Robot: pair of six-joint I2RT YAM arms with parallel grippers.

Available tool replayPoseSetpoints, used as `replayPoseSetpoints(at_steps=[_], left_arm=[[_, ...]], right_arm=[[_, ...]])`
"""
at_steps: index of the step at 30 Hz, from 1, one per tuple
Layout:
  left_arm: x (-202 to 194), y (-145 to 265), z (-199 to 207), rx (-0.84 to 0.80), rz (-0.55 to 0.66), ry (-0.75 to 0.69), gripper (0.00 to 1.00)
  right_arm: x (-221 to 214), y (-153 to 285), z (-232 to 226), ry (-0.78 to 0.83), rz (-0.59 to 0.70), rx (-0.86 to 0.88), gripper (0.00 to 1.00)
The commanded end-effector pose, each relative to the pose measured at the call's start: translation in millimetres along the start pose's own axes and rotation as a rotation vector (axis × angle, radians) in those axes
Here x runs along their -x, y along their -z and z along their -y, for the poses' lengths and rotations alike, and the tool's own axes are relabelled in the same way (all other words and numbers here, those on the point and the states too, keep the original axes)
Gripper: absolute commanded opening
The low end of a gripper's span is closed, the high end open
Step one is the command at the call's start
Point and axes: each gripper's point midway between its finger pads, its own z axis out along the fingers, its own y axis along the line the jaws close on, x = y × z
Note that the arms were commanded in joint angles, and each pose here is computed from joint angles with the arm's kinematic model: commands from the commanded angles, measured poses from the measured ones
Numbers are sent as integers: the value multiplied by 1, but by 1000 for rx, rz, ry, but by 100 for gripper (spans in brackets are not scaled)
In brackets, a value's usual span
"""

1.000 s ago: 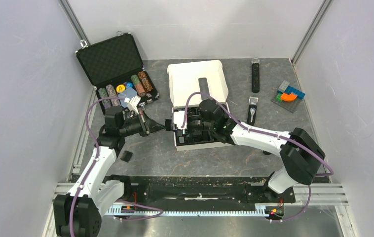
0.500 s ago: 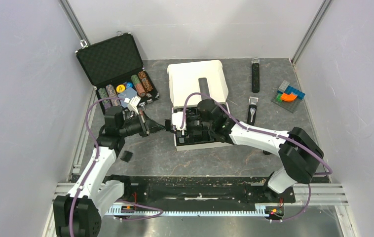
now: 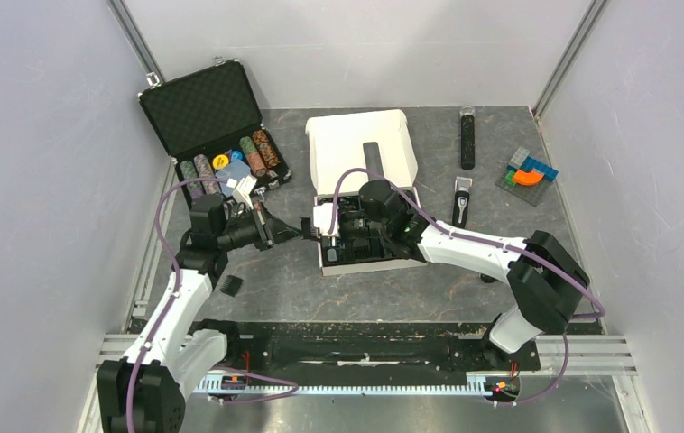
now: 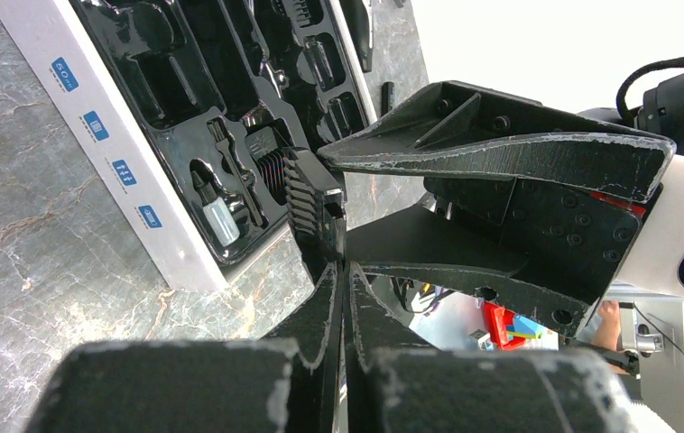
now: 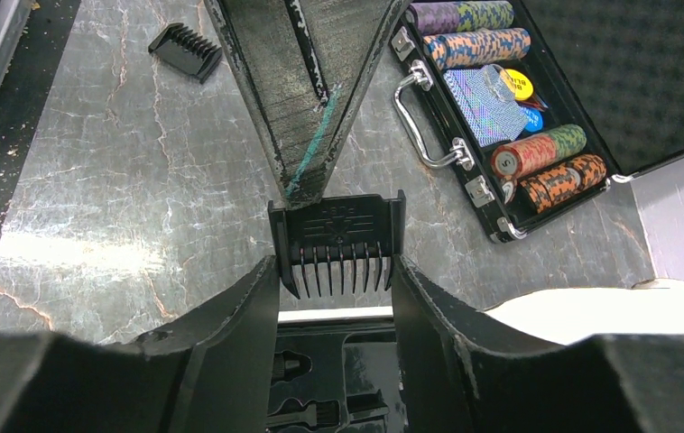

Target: Sort the hair-cutting tools

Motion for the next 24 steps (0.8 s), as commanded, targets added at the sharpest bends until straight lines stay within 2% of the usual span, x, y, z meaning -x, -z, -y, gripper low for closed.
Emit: replayPoseSetpoints(at_steps=[1, 4, 5, 9, 12, 15, 18, 24], left_arm=[[7, 3, 19, -46, 9, -29, 2], [8, 3, 19, -42, 12, -30, 2], [8, 3, 18, -38, 12, -28, 6], [11, 4, 15, -11, 19, -45, 40], [13, 7, 12, 33, 21, -80, 58], [16, 11, 6, 91, 21, -120, 70], [18, 16, -2, 157, 24, -158, 78], [14, 21, -28, 269, 22, -199, 79]], right_arm=[[22, -2, 12, 43, 49, -7, 35], [21, 1, 11, 49, 37, -9, 31], [21, 2, 11, 51, 31, -10, 30], [10, 11, 13, 81, -35, -21, 27], [-3, 24, 17, 100, -104, -25, 24], [-23, 44, 23, 98, -189, -29, 23], [-47, 72, 31, 95, -287, -33, 22], [-86, 125, 50, 54, -443, -53, 22]])
